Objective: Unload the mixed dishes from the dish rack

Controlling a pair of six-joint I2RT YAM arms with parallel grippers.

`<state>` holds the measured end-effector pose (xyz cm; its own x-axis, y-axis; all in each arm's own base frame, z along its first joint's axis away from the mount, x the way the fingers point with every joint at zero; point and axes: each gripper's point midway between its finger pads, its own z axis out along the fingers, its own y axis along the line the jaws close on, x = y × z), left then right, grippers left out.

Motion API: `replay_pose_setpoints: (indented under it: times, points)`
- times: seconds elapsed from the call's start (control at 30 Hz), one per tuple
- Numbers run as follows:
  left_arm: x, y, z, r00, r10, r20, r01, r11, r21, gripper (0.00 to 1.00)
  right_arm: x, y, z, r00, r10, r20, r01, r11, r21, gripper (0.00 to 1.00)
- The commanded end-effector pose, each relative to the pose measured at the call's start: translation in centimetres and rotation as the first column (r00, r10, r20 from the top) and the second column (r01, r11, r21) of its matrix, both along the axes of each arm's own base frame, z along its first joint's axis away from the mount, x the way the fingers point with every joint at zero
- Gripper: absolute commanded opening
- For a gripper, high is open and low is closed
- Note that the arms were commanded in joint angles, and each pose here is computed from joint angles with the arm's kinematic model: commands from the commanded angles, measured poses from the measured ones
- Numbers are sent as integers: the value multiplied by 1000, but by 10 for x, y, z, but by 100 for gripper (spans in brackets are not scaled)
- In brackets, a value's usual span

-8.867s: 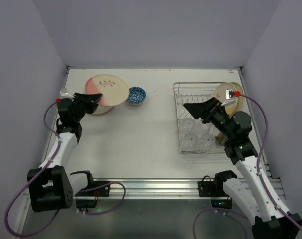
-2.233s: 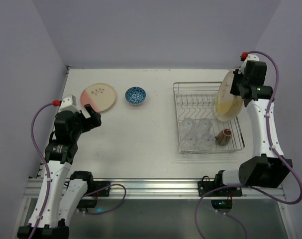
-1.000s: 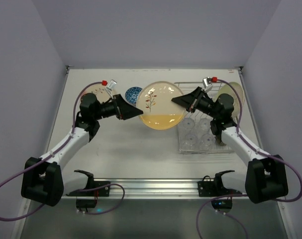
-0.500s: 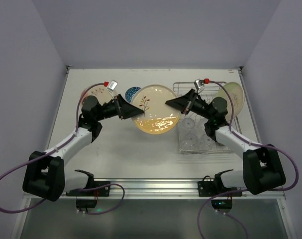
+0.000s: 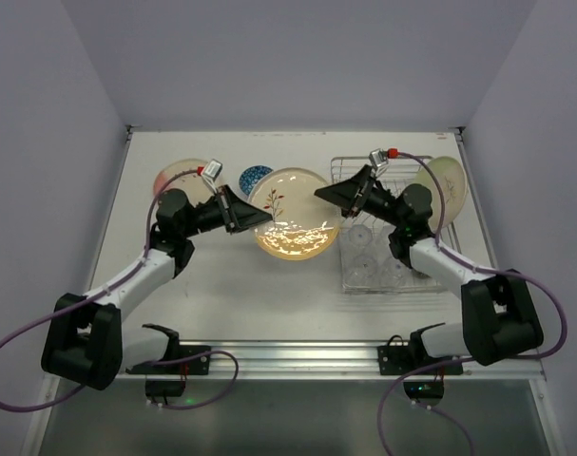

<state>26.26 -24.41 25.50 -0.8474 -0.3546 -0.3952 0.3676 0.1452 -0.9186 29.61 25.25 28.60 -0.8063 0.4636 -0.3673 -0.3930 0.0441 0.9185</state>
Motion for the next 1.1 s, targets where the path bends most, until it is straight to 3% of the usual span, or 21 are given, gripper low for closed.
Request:
replay_pose_setpoints:
  times: [0.0, 0.03, 0.1, 0.13, 0.17, 0.23, 0.3, 0.4, 0.43, 0.57, 0.63, 0.73, 0.87, 1.07]
  points:
    - [5, 11, 20, 994, 106, -14, -106, 994, -26, 0, 17, -2, 32, 987, -69, 148, 74, 997, -25, 99]
    - [13, 19, 22, 988, 155, -23, -156, 987, -23, 0, 21, -3, 20, 992, -86, 87, 93, 993, -78, 99]
    - [20, 32, 27, 974, 219, -49, -220, 975, -10, 0, 40, -12, 20, 973, -189, 129, 210, 963, -169, 99]
    - [32, 49, 29, 956, 287, -55, -288, 958, -4, 0, 44, -18, 0, 972, -231, 52, 236, 938, -254, 99]
    - [36, 57, 32, 947, 315, -61, -316, 949, -5, 0, 45, -25, 6, 958, -276, 78, 287, 916, -280, 99]
    - [49, 84, 36, 913, 400, -82, -402, 916, -11, 0, 57, -50, -5, 904, -418, 95, 420, 821, -385, 99]
    - [64, 112, 36, 866, 490, -105, -493, 870, -1, 0, 57, -75, -2, 841, -521, 146, 528, 729, -435, 99]
    - [80, 140, 30, 800, 583, -144, -587, 809, 12, 0, 42, -95, 14, 794, -566, 221, 599, 669, -440, 99]
    - [90, 160, 28, 745, 648, -156, -654, 756, 19, 0, 36, -101, 8, 785, -572, 237, 609, 643, -465, 99]
    - [114, 212, 9, 585, 786, -201, -794, 606, 60, 0, -9, -111, 17, 797, -524, 301, 603, 656, -455, 99]
    - [127, 240, 1, 499, 844, -196, -851, 520, 74, 0, -42, -115, 26, 788, -508, 349, 615, 685, -391, 99]
    - [149, 264, -14, 434, 882, -183, -884, 456, 101, 0, -83, -120, 36, 766, -488, 418, 622, 728, -288, 99]
    - [180, 281, -23, 422, 900, -110, -893, 434, 117, 0, -115, -128, 41, 741, -478, 472, 633, 733, -252, 99]
    - [201, 286, -66, 452, 875, -177, -875, 473, 102, 0, -129, -134, 32, 755, -418, 505, 621, 701, -349, 99]
